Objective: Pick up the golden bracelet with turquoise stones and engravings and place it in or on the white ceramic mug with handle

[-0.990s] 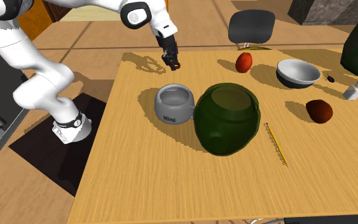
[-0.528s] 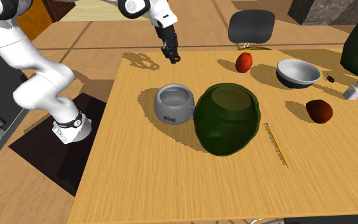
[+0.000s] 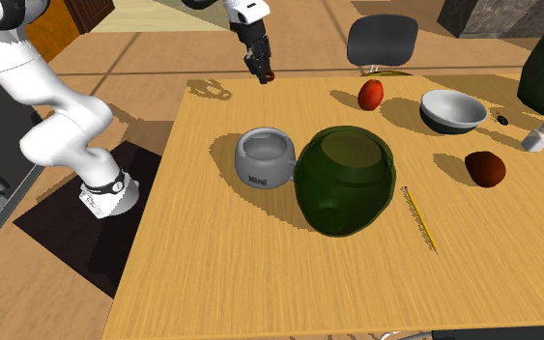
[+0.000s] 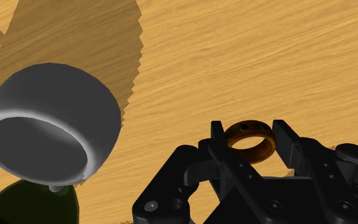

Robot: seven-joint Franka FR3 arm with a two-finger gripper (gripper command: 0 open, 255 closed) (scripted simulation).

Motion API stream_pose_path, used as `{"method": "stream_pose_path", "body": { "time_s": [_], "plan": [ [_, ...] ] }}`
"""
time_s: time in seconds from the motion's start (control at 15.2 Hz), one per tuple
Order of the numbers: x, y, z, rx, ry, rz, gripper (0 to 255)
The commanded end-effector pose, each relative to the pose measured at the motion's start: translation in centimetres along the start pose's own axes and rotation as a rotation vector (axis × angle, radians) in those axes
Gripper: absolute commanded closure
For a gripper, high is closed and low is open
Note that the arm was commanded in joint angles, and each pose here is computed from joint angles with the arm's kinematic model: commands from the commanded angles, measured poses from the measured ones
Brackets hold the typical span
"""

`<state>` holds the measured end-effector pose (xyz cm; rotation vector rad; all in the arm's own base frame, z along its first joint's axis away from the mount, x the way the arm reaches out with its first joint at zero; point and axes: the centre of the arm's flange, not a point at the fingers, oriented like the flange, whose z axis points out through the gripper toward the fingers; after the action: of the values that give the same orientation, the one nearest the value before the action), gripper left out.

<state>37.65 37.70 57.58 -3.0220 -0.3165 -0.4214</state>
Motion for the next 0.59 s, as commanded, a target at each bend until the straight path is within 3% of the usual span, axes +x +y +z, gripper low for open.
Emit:
{"method": "stream_pose_path", "body": {
  "time_s": [0.0, 0.26, 0.53],
  "plan": [
    [0.3, 0.1, -1.0, 0.0, 0.0, 0.0, 255],
    [0.7, 0.0, -2.7, 0.0, 0.0, 0.0, 255],
    [2.6, 5.0, -2.4, 0.0, 0.0, 0.0, 255]
  ]
}}
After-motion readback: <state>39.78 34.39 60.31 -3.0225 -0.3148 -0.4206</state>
